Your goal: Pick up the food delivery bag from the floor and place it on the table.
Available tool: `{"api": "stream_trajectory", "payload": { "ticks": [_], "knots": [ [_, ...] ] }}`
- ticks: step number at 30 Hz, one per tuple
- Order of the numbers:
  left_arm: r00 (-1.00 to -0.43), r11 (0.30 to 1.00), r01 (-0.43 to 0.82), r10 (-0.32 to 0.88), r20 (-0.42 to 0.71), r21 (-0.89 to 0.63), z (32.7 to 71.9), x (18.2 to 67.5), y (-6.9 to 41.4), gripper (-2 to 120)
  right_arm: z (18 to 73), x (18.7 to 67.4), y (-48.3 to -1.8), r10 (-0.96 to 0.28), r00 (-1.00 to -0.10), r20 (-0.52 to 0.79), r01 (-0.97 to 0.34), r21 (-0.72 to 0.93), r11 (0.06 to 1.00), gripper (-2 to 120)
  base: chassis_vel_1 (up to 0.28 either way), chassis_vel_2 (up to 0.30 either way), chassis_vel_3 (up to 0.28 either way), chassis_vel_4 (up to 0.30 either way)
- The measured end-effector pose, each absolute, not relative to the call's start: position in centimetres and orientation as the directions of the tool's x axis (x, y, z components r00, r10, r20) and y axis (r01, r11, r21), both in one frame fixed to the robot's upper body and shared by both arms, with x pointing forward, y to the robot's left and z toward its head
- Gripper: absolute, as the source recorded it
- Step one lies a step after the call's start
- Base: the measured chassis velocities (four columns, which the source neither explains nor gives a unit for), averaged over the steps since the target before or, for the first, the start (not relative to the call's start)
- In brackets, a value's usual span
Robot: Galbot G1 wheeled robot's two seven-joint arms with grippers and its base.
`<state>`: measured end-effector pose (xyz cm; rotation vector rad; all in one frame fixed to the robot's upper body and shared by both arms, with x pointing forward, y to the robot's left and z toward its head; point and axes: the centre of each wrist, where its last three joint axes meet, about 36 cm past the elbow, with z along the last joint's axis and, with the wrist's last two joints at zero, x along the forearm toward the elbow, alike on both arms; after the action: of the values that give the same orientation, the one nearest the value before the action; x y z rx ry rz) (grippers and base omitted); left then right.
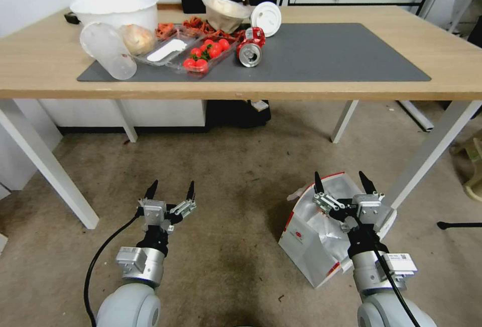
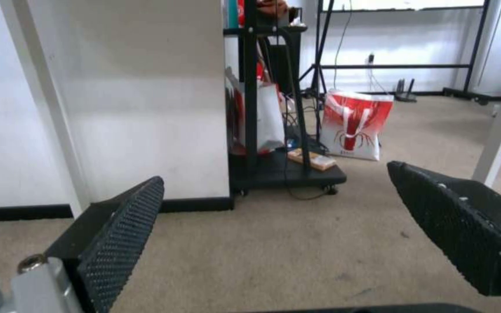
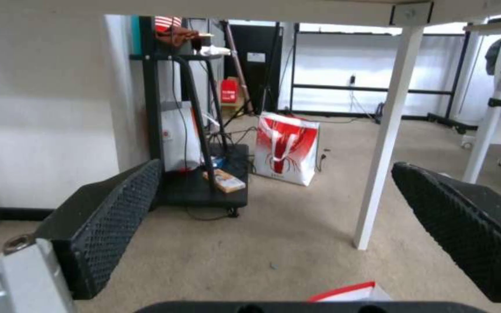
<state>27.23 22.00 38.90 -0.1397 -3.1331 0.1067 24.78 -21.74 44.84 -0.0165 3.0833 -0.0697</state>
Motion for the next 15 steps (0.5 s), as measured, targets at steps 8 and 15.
{"api": "stream_trajectory", "payload": {
  "ticks": [8, 15],
  "knots": [
    [-0.996, 0.994, 0.086, 0.087, 0.003, -0.07, 38.66, 27.29, 21.93, 97, 44.8, 24.69, -21.77, -0.01, -0.998, -0.056, -0.008, -0.047, 0.999, 100, 0.0, 0.0, 0.0, 0.0],
    [-0.996, 0.994, 0.086, 0.086, -0.001, -0.069, 38.7, 27.44, 21.95, 96, 45.09, 24.68, -21.75, -0.011, -0.998, -0.064, -0.008, -0.048, 0.999, 100, 0.0, 0.0, 0.0, 0.0]
  ]
}}
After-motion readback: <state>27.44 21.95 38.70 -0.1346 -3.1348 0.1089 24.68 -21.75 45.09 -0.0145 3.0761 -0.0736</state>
